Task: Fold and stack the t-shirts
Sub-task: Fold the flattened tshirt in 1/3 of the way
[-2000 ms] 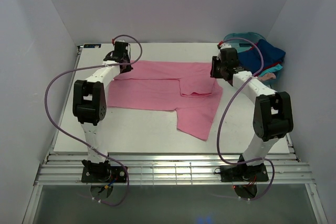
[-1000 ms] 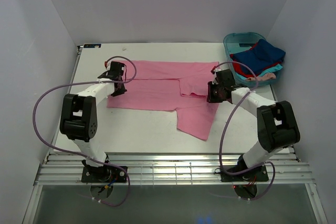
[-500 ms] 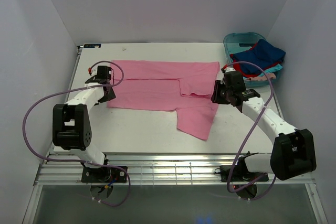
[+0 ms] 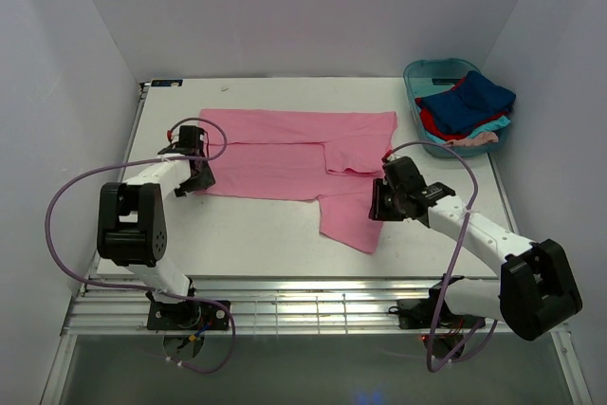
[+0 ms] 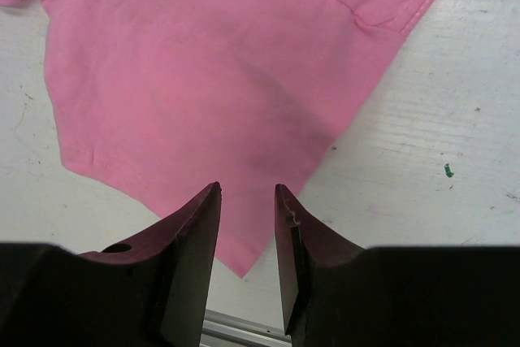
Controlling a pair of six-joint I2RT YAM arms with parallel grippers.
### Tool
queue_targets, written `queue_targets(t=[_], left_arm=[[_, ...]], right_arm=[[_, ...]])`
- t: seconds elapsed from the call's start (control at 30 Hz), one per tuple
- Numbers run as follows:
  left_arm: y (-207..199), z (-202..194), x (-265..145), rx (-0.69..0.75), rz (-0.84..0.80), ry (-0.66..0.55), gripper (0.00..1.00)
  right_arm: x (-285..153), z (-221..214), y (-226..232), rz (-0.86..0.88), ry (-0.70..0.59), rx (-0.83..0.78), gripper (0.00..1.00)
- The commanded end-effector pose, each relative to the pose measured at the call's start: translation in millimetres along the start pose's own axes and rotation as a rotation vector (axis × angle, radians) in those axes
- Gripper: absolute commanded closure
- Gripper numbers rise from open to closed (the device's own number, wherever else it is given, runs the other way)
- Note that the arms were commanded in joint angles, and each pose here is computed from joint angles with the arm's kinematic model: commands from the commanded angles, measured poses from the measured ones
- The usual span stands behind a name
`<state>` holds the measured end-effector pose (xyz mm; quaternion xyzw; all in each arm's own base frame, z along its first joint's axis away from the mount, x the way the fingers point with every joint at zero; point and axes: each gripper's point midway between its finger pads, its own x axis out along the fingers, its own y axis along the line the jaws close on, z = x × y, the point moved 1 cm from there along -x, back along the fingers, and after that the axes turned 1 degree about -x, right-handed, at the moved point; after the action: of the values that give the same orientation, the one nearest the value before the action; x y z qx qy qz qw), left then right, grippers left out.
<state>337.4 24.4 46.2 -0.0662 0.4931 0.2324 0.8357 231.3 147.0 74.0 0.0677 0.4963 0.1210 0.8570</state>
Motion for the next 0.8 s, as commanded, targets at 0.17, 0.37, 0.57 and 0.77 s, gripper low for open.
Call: queue_targets(t=[0.17, 0.37, 0.57, 0.77], left_arm=[[-1.2, 17.7, -6.8, -0.036, -0.016, -0.067, 0.35], [47.0, 93.1, -97.1, -0.223, 0.064, -0.434, 0.46], [59.5, 127.3, -131.4, -0.262, 0.070, -0.539, 0.36], [27.2, 120.4, -101.7, -0.214, -0.054, -0.433, 0.36]], right_arm=[[-2.3, -12.3, 15.4, 0.005, 0.012, -0.005, 0.61], [-17.3, 19.8, 29.0, 0.013, -0.081, -0.034, 0.62], [-9.9, 53.4, 43.7, 0.005, -0.095, -0.082, 0.61], [15.7, 80.0, 43.2, -0.049, -0.120, -0.128, 0.61]])
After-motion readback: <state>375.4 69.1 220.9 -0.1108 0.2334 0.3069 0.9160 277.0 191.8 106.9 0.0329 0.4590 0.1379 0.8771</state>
